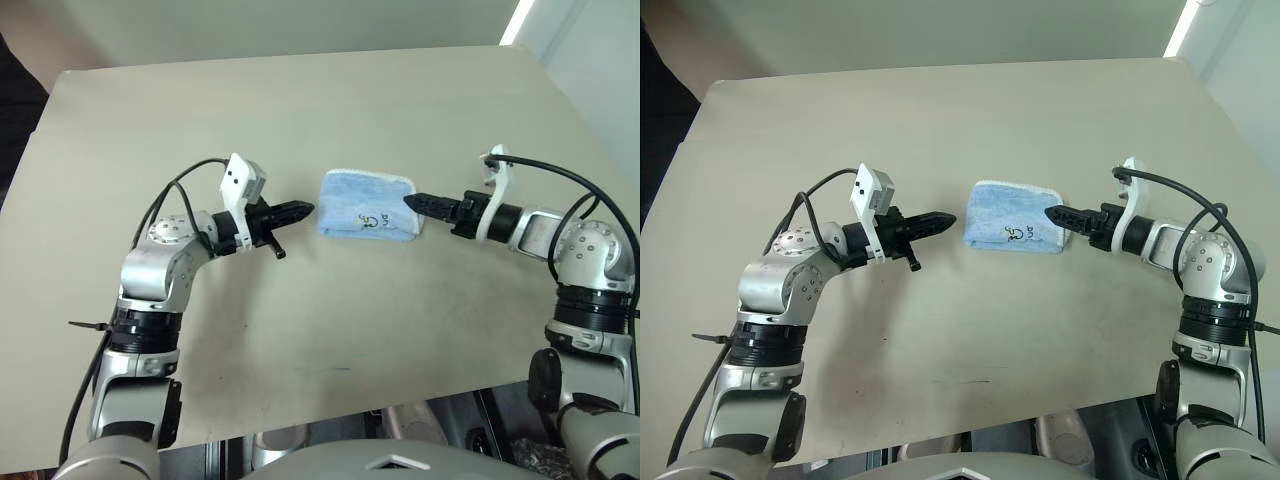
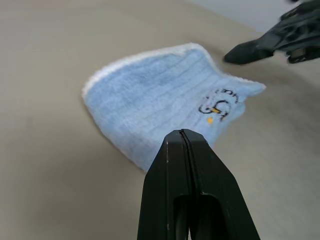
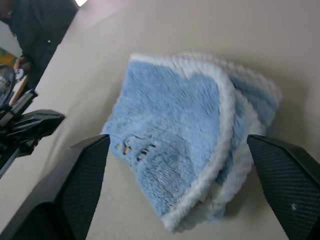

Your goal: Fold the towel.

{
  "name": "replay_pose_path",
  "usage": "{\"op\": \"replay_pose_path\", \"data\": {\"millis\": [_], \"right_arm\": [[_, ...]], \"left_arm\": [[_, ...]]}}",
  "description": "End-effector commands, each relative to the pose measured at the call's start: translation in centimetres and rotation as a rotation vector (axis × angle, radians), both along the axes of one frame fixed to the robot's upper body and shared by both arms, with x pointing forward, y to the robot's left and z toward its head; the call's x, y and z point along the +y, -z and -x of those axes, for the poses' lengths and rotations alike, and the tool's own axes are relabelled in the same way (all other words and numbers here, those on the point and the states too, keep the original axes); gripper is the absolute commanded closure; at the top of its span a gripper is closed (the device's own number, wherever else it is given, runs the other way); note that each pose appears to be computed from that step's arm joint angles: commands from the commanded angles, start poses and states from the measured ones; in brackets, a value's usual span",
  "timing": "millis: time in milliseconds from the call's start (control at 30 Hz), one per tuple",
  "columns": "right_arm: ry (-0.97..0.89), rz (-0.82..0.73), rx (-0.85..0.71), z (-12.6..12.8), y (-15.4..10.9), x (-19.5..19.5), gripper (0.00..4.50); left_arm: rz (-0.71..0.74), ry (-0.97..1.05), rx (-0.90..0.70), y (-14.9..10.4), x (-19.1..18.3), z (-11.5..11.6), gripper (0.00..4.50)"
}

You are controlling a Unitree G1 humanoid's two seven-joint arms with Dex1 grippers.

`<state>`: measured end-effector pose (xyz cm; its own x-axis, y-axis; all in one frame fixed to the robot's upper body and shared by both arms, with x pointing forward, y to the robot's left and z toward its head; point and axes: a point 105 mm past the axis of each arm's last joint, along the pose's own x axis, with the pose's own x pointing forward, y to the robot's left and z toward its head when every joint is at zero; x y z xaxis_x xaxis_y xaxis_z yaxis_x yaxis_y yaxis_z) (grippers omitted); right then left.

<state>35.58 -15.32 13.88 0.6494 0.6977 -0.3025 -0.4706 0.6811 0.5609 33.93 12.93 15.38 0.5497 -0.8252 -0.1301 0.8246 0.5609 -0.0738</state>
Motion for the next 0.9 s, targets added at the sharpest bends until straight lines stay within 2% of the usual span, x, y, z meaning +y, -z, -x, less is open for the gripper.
{"op": "replay_pose_path", "data": {"millis": [33, 300, 767, 867, 900], "right_arm": [[0.031, -0.005, -0.003, -0.8, -0.5, -0.3, 0.02], [0.0, 0.023, 0.063, -1.4, 1.6, 1.0, 0.02], [-0.057, -0.068, 0.061, -1.9, 0.8, 3.7, 0.02], [-0.064, -0.063, 0.059, -1.7, 0.9, 3.8, 0.56], [-0.063, -0.06, 0.058, -1.7, 0.9, 3.8, 0.9]], "left_arm": [[0.035, 0.014, -0.051, -1.7, -0.2, 0.5, 4.5], [0.062, 0.018, -0.053, -2.0, -0.7, 0.6, 4.5], [0.071, 0.023, -0.054, -2.1, -1.0, 1.0, 4.5], [0.069, 0.024, -0.051, -2.0, -0.9, 1.1, 4.5], [0.068, 0.023, -0.05, -1.9, -0.9, 1.2, 4.5]]}}
